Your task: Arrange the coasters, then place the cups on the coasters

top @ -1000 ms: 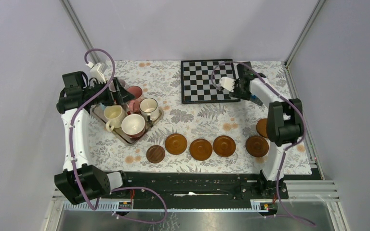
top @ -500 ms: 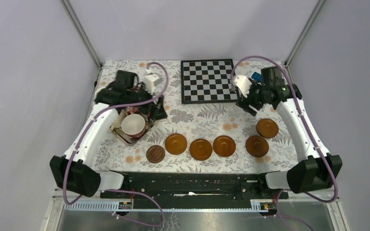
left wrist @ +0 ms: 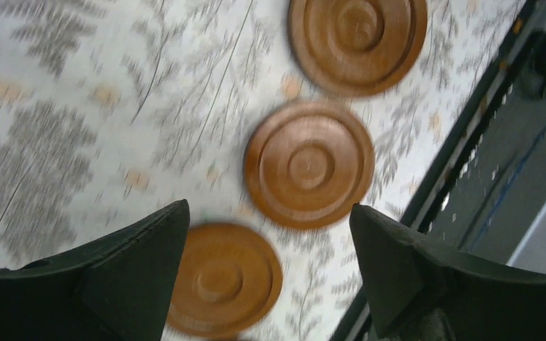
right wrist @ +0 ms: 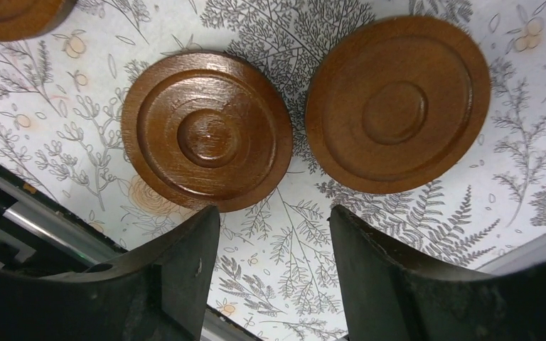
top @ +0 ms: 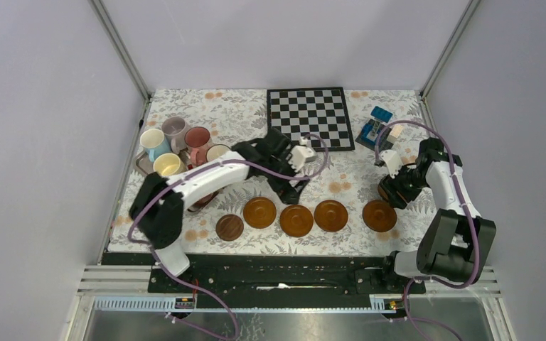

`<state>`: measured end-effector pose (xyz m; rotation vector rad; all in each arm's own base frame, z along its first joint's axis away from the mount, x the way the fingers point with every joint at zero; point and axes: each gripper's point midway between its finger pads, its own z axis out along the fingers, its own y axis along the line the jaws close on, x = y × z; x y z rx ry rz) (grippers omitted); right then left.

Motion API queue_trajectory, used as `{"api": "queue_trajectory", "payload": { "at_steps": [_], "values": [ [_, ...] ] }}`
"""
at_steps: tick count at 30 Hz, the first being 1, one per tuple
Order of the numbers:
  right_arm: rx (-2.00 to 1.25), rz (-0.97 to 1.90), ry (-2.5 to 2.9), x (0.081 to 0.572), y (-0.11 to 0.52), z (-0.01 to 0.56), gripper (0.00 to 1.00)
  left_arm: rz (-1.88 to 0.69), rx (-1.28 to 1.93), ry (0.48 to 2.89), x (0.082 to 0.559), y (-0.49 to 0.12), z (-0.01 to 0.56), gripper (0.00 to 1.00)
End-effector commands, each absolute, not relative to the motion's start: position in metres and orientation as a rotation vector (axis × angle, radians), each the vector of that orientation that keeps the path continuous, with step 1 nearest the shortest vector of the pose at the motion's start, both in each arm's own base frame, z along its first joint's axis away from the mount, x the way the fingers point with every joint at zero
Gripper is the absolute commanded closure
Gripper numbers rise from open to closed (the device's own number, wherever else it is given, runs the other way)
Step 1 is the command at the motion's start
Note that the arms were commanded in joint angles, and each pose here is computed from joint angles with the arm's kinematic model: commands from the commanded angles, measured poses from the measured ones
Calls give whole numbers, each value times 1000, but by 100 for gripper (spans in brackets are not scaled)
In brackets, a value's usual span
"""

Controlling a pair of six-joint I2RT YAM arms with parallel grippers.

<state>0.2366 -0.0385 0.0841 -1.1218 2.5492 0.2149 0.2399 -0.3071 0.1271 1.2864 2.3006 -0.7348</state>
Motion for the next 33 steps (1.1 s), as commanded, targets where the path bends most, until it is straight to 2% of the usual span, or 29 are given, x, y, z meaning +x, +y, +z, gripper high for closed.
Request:
{"api": "queue_trajectory", "payload": {
  "at_steps": [1, 5, 10, 20, 27, 33],
  "values": [
    [-1141, 254, 2530, 236, -40, 69, 35, -735, 1184, 2129, 276, -377, 141, 13],
    [-1098, 269, 2542, 228, -36, 56, 36, -797, 1180, 2064, 276, -412, 134, 16],
    [-1068, 218, 2498, 232, -35, 52, 36, -745, 1218, 2012, 279, -432, 109, 19],
    [-997, 164, 2507, 215, -33, 32, 31, -623, 1376, 1927, 244, -452, 70, 21],
    [-983, 128, 2520, 210, -35, 22, 30, -584, 1424, 1939, 244, -453, 44, 22],
    [-999, 145, 2507, 212, -31, 20, 30, -555, 1425, 1995, 249, -450, 24, 32]
  ]
}}
